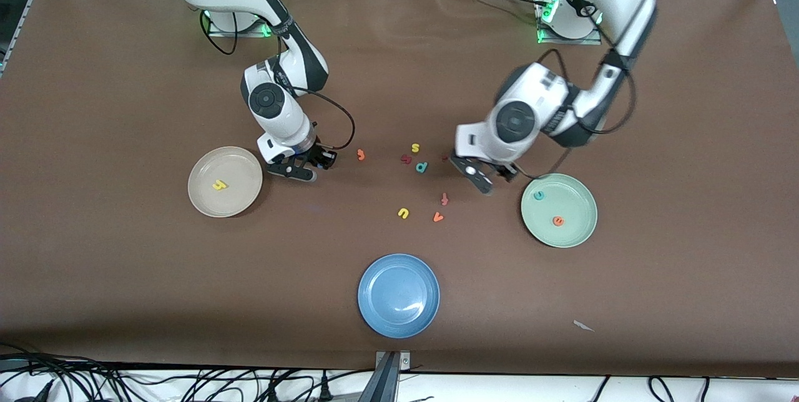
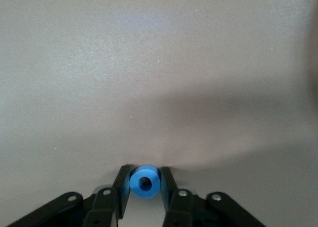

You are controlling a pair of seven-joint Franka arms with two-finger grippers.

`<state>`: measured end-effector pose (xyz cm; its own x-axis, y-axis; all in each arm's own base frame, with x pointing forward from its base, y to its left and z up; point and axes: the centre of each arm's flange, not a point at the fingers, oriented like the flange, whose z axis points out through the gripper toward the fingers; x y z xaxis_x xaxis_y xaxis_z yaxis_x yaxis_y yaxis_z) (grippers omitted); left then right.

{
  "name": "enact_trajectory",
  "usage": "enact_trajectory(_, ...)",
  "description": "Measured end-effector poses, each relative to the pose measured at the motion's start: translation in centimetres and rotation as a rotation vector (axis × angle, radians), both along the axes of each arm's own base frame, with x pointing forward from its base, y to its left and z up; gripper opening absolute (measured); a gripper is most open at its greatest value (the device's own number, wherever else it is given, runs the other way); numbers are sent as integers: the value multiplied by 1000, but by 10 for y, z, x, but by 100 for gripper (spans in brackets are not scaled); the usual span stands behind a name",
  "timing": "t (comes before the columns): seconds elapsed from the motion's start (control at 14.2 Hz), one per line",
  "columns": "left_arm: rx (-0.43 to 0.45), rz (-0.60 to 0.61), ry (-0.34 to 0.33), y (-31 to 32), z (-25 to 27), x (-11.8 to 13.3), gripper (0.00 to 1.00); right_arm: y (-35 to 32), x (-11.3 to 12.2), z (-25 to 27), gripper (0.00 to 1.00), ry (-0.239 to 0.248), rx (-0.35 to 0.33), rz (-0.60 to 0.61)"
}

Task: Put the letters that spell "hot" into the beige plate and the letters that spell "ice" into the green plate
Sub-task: 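Carry the o to the beige plate while the left gripper grasps the i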

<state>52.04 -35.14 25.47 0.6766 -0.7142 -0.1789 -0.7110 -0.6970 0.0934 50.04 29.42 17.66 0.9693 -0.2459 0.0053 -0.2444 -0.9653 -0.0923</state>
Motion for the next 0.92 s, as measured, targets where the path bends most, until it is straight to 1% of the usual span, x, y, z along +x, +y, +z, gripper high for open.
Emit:
enact_trajectory(0.07,2,9,-4,-22,-8,-16,100,1,2,1,29,-2,2,0)
enact_trajectory(0.21,0,26,-6,-52,-29,-40,100,5,7,5,28,10,-2,2)
enact_trajectory(0.28,-13,31,-11,-58,-39,-44,100,8,11,9,28,26,-7,4)
enact_trajectory(0.42,-45,45,-29,-58,-57,-39,100,13,21,21,28,50,-14,7)
enact_trajectory(0.49,-53,52,-34,-55,-65,-36,97,13,26,27,28,58,-18,6)
enact_trajectory(0.56,-56,54,-38,-53,-70,-34,97,11,33,33,28,64,-27,5)
enact_trajectory(0.64,-52,49,-43,-51,-72,-32,90,4,41,39,28,66,-43,16)
enact_trajectory(0.71,-50,46,-45,-50,-72,-32,77,-8,49,44,28,67,-64,38)
enact_trajectory(0.85,-49,46,-43,-50,-74,-32,56,-45,64,54,28,85,-103,100)
enact_trajectory(0.92,-48,46,-39,-50,-76,-33,56,-65,70,61,28,99,-118,128)
